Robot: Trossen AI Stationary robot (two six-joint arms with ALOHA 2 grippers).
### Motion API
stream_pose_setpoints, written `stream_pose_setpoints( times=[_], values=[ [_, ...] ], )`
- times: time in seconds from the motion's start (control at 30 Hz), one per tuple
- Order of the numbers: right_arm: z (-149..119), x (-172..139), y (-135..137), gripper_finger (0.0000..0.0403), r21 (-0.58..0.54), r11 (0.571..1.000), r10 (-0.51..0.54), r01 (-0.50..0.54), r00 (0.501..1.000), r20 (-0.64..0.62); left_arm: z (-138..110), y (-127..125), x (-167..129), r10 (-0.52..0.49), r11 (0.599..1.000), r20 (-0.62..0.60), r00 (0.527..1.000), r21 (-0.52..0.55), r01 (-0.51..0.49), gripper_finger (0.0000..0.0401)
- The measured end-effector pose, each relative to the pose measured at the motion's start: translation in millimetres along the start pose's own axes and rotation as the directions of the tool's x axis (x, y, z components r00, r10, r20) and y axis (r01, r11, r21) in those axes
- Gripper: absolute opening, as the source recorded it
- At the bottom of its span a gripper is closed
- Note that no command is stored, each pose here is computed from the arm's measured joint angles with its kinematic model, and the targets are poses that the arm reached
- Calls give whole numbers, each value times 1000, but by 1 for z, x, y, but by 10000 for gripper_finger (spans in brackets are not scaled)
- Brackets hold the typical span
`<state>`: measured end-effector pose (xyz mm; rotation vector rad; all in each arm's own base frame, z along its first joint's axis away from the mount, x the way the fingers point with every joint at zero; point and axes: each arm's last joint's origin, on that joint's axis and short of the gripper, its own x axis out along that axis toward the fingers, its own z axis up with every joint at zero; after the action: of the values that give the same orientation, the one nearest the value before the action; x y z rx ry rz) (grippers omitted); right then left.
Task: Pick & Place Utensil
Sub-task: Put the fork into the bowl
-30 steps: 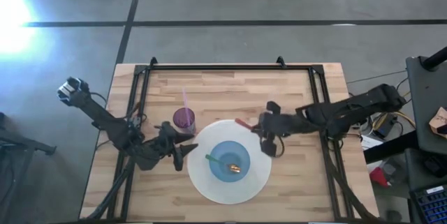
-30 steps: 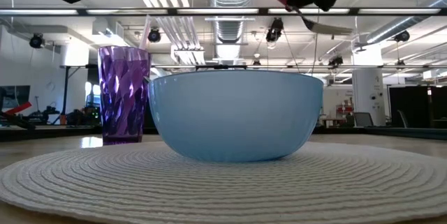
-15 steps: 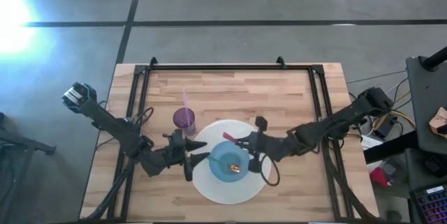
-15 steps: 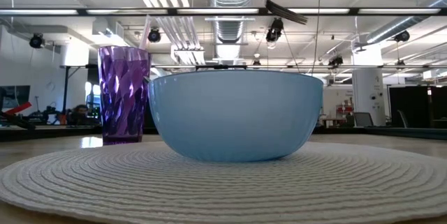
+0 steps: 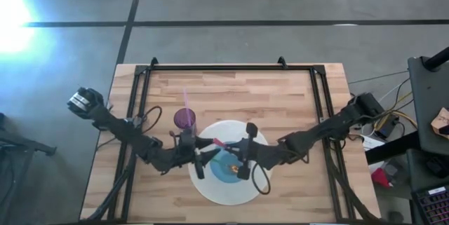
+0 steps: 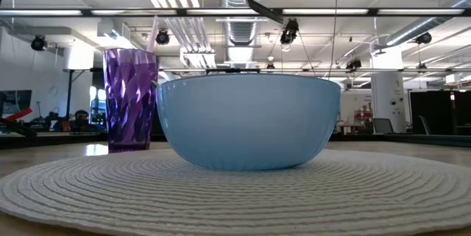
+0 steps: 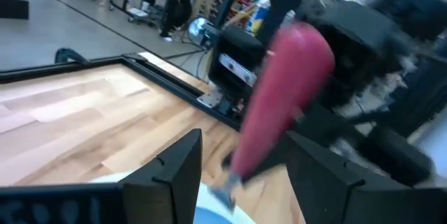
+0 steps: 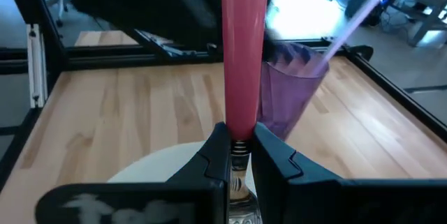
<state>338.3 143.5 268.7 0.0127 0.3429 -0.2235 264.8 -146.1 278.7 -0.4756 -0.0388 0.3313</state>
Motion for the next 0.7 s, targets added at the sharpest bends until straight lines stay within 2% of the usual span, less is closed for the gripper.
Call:
stream_pose_setpoints(
  times=[0.27, 0.5, 0.6, 0.7],
  values=[
    [7, 11, 8, 28, -47, 998, -39, 38, 999, -17, 2, 7, 10, 25, 1000, 17, 1000, 6, -25, 193],
    [9, 11, 8, 28, -40, 997, -61, 61, 998, -14, 8, 5, 10, 14, 1000, 50, 999, 24, -15, 187],
    [8, 11, 8, 28, -36, 997, -63, 62, 998, -17, 8, 5, 10, 14, 999, 53, 999, 36, -16, 165],
    [7, 11, 8, 28, -36, 997, -66, 65, 998, -21, 9, 6, 11, 15, 999, 54, 998, 51, -18, 126]
  ],
)
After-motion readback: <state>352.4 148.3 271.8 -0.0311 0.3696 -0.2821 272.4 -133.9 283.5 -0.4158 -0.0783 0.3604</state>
